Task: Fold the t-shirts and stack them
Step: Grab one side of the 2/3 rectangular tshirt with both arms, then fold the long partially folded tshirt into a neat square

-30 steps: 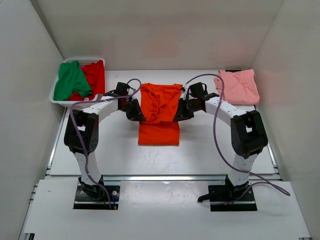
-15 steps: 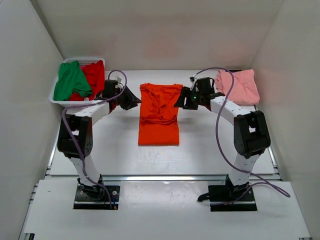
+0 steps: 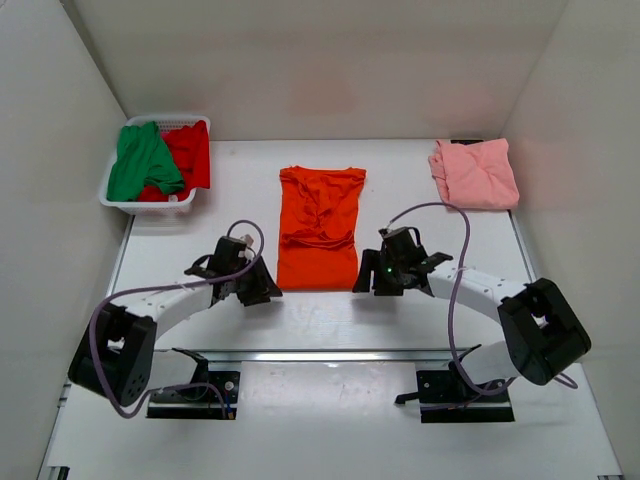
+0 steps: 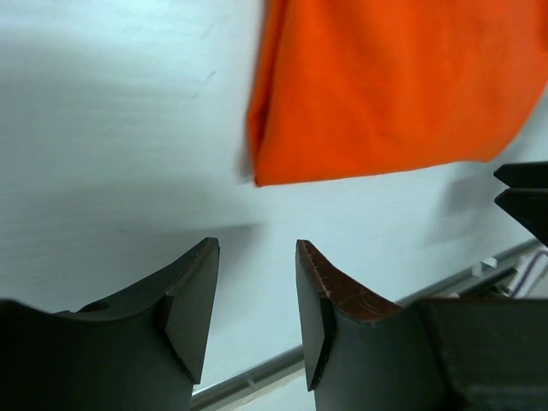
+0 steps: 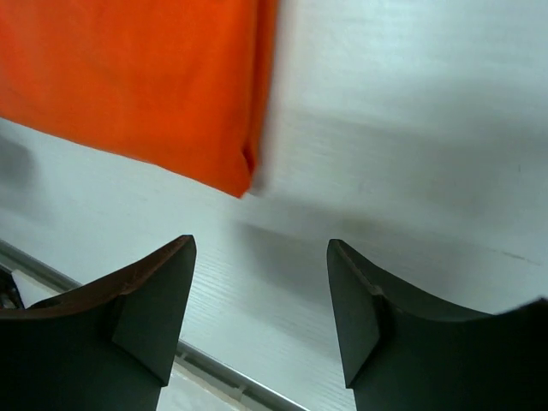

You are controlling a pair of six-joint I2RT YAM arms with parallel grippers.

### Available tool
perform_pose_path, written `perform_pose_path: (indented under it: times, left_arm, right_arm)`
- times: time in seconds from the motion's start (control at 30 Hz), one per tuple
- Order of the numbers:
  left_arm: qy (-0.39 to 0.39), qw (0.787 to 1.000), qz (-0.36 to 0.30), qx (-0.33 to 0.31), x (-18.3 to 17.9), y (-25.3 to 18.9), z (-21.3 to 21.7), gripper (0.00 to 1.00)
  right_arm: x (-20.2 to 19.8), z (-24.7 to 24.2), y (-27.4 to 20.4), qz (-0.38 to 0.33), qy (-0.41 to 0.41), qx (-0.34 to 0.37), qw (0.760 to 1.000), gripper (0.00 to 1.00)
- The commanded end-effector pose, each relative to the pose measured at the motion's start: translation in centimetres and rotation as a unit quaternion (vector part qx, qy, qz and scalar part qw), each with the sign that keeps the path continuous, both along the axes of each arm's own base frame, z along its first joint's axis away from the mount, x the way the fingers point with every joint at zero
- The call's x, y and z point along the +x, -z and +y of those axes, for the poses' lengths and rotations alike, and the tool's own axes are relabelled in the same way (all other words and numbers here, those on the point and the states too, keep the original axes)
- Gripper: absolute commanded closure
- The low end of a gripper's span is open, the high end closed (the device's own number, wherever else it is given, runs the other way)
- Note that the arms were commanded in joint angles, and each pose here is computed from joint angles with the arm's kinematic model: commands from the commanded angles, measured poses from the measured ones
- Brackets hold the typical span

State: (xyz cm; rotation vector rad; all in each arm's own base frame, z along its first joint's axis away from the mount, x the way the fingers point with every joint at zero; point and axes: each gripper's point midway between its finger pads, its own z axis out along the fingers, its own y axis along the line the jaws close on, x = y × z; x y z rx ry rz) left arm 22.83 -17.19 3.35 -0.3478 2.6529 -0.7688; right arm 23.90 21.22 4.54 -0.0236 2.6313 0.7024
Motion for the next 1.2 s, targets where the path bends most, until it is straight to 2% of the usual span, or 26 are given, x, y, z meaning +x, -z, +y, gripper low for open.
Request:
perform_pose_path:
  times: [0.0,0.17,0.47,0.5,0.53,0.57,0.6,0.63,0.67,0.77,0.83,0.9,1.0,1.17]
  left_arm:
    - [-0.047,0.997,-0.061,-0.002,1.9,-1.3,-0.1,0.48]
    - [-0.053,0.997,-0.056,0.020,2.6,-0.2,0.0,0.46]
    - [-0.081,0.995,-0.063,0.019,4.1,0.6,-0.3,0.45]
    - [-0.082,0.994,-0.073,0.010,4.6,0.1,-0.7,0.46]
    - [-0.082,0.995,-0.062,0.012,4.5,0.8,-0.7,0.46]
    - [-0.083,0.995,-0.061,0.011,5.0,0.7,-0.9,0.52]
    - [-0.071,0.996,-0.061,0.006,5.2,0.4,-1.4,0.70]
    - [-0.059,0.997,-0.049,0.006,5.1,0.7,-1.8,0.83]
    - [-0.057,0.997,-0.047,0.005,5.5,0.4,-2.1,1.00]
    - [-0.053,0.996,-0.065,-0.017,7.6,-2.8,-2.8,1.00]
    - [-0.058,0.991,-0.118,-0.025,9.4,-7.2,-2.9,1.00]
    - [-0.060,0.989,-0.132,-0.027,9.7,-8.7,-2.8,1.00]
    - [-0.051,0.991,-0.116,-0.035,8.2,-8.5,-2.4,1.00]
    - [-0.031,0.996,-0.076,-0.033,2.8,-5.8,-1.9,1.00]
  right_arm:
    - [1.4,0.9,-1.2,-0.034,0.053,0.030,0.998,0.40]
    - [1.3,1.6,0.0,-0.017,0.049,0.037,0.998,0.42]
    - [1.8,2.7,1.8,0.005,0.037,0.046,0.998,0.47]
    - [2.2,3.1,1.4,0.000,0.032,0.050,0.998,0.49]
    - [2.2,3.2,1.7,0.005,0.029,0.047,0.998,0.56]
    - [2.3,3.6,1.9,0.007,0.026,0.046,0.999,0.61]
    - [2.2,3.7,2.1,0.019,0.022,0.048,0.998,0.76]
    - [2.5,4.0,1.6,0.014,0.012,0.046,0.999,0.99]
    - [2.6,4.3,1.2,0.014,0.006,0.045,0.999,1.00]
    - [4.4,4.5,-1.5,-0.019,0.003,0.047,0.999,1.00]
    - [5.3,4.1,-4.0,-0.049,0.004,0.044,0.998,1.00]
    - [5.5,3.9,-5.1,-0.055,0.003,0.045,0.997,1.00]
    - [4.8,3.1,-5.5,-0.055,0.007,0.047,0.997,1.00]
    - [1.2,3.2,-4.6,-0.030,-0.012,0.051,0.998,1.00]
